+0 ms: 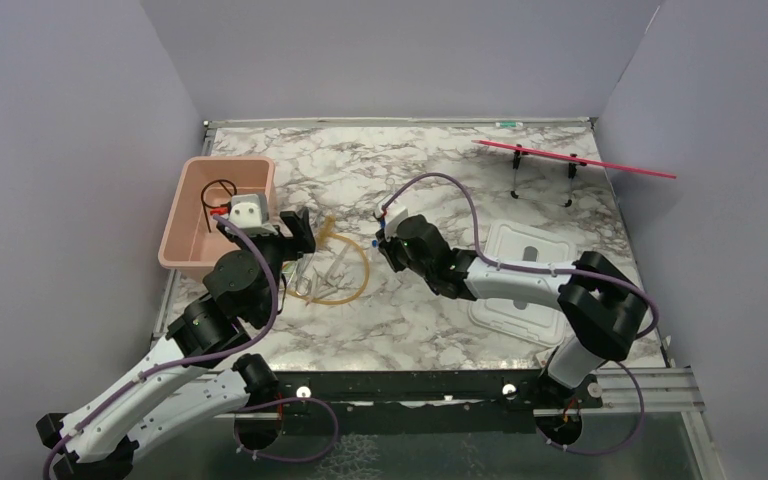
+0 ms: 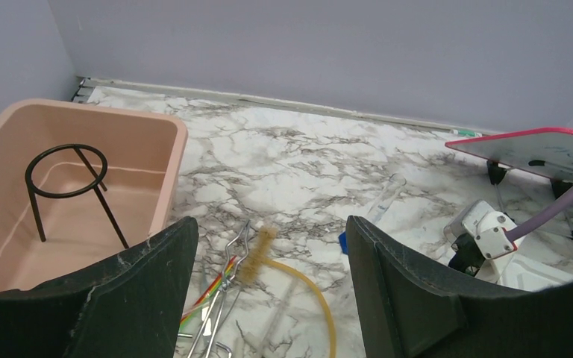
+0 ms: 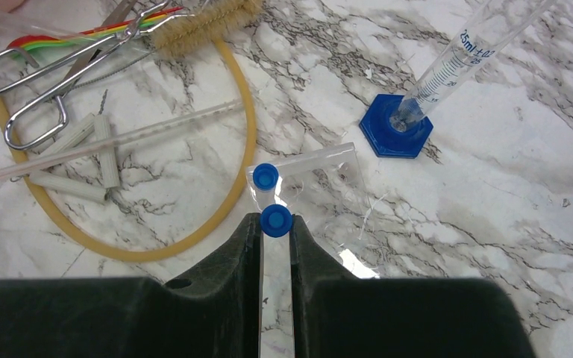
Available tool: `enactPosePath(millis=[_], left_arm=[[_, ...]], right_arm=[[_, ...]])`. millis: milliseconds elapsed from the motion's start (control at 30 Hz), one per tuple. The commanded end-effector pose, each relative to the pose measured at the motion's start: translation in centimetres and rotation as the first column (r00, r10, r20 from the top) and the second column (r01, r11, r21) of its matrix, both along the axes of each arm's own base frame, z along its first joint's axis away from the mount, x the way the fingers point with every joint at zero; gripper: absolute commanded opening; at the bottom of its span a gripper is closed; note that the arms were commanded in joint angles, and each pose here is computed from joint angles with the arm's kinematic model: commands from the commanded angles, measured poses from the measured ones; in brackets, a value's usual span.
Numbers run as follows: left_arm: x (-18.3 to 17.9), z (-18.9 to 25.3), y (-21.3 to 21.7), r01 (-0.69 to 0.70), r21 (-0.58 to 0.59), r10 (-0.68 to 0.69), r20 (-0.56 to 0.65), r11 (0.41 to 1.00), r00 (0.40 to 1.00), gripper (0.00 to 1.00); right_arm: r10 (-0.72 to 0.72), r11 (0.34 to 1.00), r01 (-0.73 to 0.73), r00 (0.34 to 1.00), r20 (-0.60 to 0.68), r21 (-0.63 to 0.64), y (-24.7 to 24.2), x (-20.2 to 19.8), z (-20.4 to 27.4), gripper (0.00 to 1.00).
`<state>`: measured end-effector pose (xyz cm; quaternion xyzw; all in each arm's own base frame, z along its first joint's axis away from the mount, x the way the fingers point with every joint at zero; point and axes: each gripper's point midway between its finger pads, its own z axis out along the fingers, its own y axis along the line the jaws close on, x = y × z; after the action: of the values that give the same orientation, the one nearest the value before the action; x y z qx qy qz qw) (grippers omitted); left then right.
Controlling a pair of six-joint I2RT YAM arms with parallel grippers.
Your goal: Organize the chemistry lab equipment
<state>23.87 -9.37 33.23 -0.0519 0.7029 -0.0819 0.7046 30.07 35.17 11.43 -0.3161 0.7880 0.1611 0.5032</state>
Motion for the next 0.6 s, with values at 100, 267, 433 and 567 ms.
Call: enactPosePath(millis=[100, 267, 433, 567], left_arm=[[0.1, -0.1, 0.5, -0.037, 0.0, 0.037, 0.004, 0.999, 0.999, 0.75], [0.2, -0.2, 0.5, -0.038, 0.006, 0.038, 0.0, 0.999, 0.999, 0.75], [0.2, -0.4, 0.5, -0.042, 0.009, 0.042, -0.003, 0.999, 0.999, 0.75], [0.2, -0.4, 0.5, -0.041, 0.009, 0.041, -0.004, 0.999, 0.999, 0.75]], right_arm=[[0.011, 1.0, -0.011, 1.0, 0.013, 0.021, 1.0, 0.1, 0.6, 0.15], [0.016, 1.0, -0.016, 1.0, -0.013, 0.02, 1.1, -0.1, 0.0, 0.15], [0.018, 1.0, -0.018, 0.999, -0.042, 0.019, 1.2, -0.4, -0.3, 0.15], [0.001, 1.0, -0.002, 0.998, -0.058, -0.008, 0.9, -0.3, -1.1, 0.15]])
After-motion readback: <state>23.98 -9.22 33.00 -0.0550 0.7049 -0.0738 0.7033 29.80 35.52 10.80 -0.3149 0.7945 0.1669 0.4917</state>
